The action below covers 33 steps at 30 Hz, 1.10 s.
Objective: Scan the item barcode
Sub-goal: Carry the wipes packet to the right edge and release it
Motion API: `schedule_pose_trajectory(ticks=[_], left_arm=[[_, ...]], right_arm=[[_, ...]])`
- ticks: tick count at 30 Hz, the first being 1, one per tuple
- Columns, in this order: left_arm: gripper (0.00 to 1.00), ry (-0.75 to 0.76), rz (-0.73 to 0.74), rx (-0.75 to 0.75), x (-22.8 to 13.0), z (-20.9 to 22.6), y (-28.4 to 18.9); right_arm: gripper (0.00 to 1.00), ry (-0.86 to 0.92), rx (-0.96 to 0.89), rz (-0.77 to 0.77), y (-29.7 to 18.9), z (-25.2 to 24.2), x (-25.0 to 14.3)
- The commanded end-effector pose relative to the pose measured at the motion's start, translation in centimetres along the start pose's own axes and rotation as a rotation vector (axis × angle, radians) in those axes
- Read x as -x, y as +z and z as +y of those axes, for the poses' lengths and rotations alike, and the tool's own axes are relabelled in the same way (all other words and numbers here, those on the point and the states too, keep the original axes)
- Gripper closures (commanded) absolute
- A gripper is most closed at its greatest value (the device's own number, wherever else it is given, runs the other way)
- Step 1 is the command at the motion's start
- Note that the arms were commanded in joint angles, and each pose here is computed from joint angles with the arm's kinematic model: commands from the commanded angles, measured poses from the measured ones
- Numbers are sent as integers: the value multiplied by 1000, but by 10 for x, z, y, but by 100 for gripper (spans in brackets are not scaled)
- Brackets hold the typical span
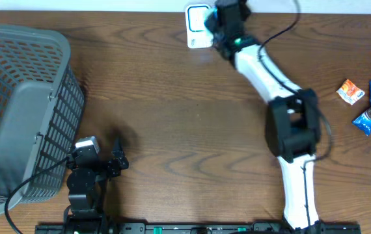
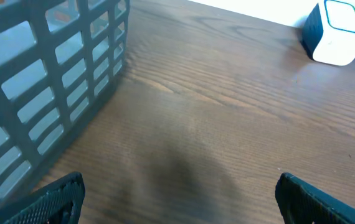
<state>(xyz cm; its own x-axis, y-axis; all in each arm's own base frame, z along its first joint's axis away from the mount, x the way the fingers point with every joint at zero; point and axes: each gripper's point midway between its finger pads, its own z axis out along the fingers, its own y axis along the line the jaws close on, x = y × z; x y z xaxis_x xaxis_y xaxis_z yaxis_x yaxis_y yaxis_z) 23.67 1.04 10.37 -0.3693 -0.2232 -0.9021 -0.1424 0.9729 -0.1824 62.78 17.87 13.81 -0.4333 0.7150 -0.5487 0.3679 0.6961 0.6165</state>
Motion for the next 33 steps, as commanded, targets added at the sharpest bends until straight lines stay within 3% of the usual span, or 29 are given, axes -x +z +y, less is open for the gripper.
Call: schedule_pose_trajectory(ticks=[1,5,8,13,21,22,24,26,28,30,32,33], left_arm=[[2,9,28,24,-13,6,3],[2,9,28,24,-13,6,3],[2,9,28,24,-13,6,3],[2,9,28,24,-13,6,3],[2,9,28,24,-13,6,3],[2,9,28,24,-13,6,3],[2,8,28,24,-13,6,3],[2,8,28,24,-13,6,3],[2,9,28,24,-13,6,3],[2,8,28,24,-13,6,3],[2,9,28,24,-13,6,3],[2,9,29,24,-13,6,3]], right_arm=[[99,-33,-250,-339,-102,-25,127],[99,-74,-577,-446,-149,-101,171],[99,-72,-726,-443,-155,-153,190],[99,7,-829,-395,-132,-229,210],[96,59,-813,-266,-85,-311,224],[91,68,-814,-263,-83,-318,226],[71,85,-829,-265,-81,-334,229],[61,102,-844,-272,-83,-347,234],[45,126,-838,-296,-88,-358,248],[18,89,-797,-280,-88,-356,258],[1,32,-711,-227,-87,-343,264],[1,7,-658,-199,-88,-332,266]])
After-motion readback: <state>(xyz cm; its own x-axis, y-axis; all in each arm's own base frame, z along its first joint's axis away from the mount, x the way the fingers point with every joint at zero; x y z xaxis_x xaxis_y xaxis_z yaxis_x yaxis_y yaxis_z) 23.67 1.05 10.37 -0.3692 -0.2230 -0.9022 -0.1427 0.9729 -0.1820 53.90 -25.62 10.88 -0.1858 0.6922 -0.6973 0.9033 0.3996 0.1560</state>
